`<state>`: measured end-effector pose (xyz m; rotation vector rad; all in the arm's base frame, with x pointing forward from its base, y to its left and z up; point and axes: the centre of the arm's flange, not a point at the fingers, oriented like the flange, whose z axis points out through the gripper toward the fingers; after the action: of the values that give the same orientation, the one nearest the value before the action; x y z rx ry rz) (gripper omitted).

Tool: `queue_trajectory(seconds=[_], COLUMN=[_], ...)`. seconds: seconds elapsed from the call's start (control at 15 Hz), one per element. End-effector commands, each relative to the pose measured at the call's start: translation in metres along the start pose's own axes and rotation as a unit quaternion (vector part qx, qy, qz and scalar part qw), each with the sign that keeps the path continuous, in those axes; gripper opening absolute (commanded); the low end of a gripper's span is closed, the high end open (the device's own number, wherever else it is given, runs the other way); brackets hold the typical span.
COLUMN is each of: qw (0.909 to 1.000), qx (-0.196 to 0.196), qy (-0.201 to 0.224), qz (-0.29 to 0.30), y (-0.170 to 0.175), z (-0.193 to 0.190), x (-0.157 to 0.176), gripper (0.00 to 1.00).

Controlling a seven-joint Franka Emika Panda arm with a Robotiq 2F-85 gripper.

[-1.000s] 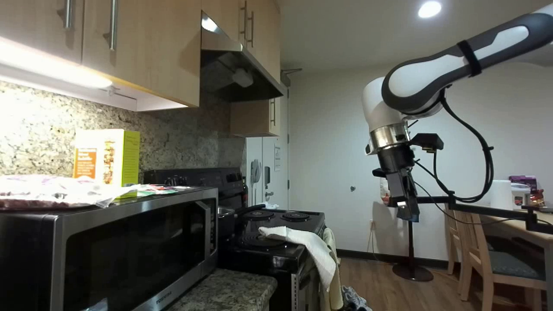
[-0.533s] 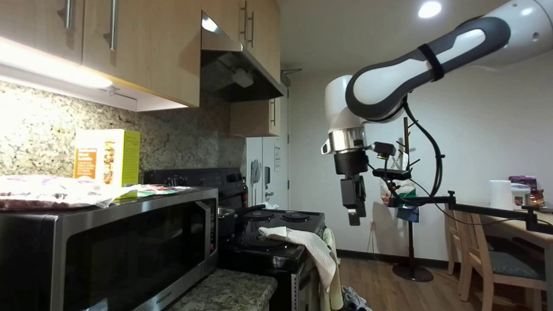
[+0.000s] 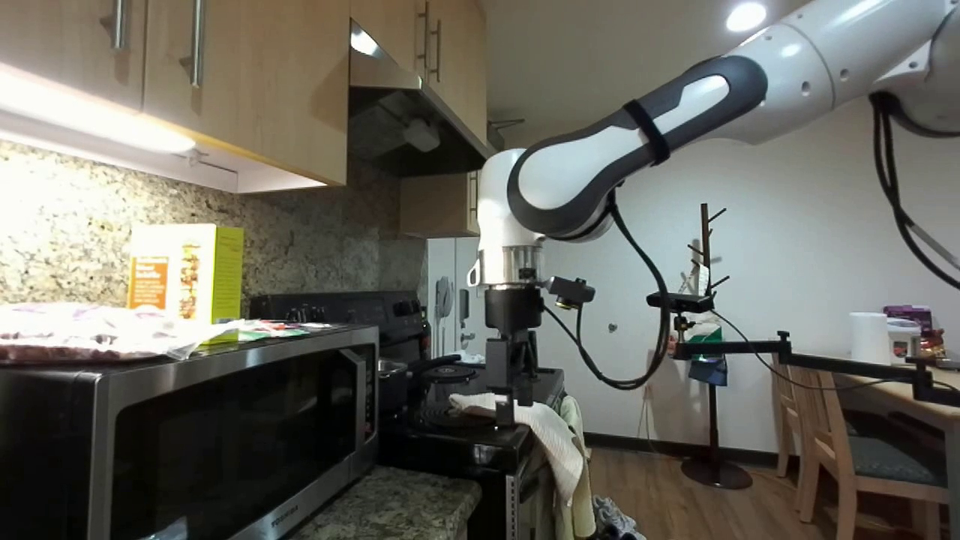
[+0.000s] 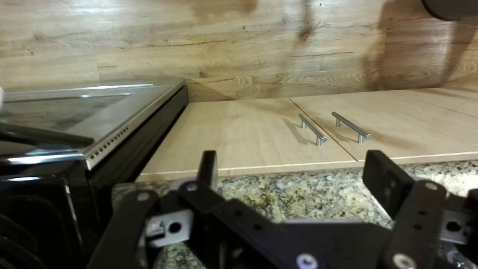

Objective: Move the packet from the left side of the counter to the top of the microwave

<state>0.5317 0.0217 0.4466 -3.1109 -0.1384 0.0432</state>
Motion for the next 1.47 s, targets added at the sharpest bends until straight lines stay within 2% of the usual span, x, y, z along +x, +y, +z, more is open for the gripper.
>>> queue_trajectory(seconds=[0.0, 0.13, 0.2, 0.27, 0.47, 0.67, 0.93, 1.07, 1.13, 1.4], qw=[0.9993, 0.9993, 0.9994, 0.9993, 0.9995, 0.9996, 0.9942, 0.9894, 0.9863, 0.9719], qx=[0.016, 0.011, 0.005, 0.005, 0.005, 0.009, 0.020, 0.039, 0.058, 0.093], qy=[0.007, -0.015, -0.029, -0.015, -0.025, -0.017, 0.076, 0.111, 0.118, 0.141], qz=[-0.034, -0.033, -0.016, -0.035, -0.018, -0.023, -0.073, -0.085, -0.100, -0.164], y=[-0.041, -0.041, -0.025, -0.044, -0.026, -0.024, -0.045, -0.062, -0.074, -0.120], z=[0.015, 0.011, 0.009, 0.021, 0.017, 0.017, 0.027, 0.037, 0.048, 0.074], x=[0.040, 0.035, 0.023, 0.029, 0.025, 0.028, 0.083, 0.110, 0.124, 0.166], gripper=[1.00, 1.00, 1.00, 1.00, 1.00, 1.00, 1.00, 1.00, 1.00, 1.00])
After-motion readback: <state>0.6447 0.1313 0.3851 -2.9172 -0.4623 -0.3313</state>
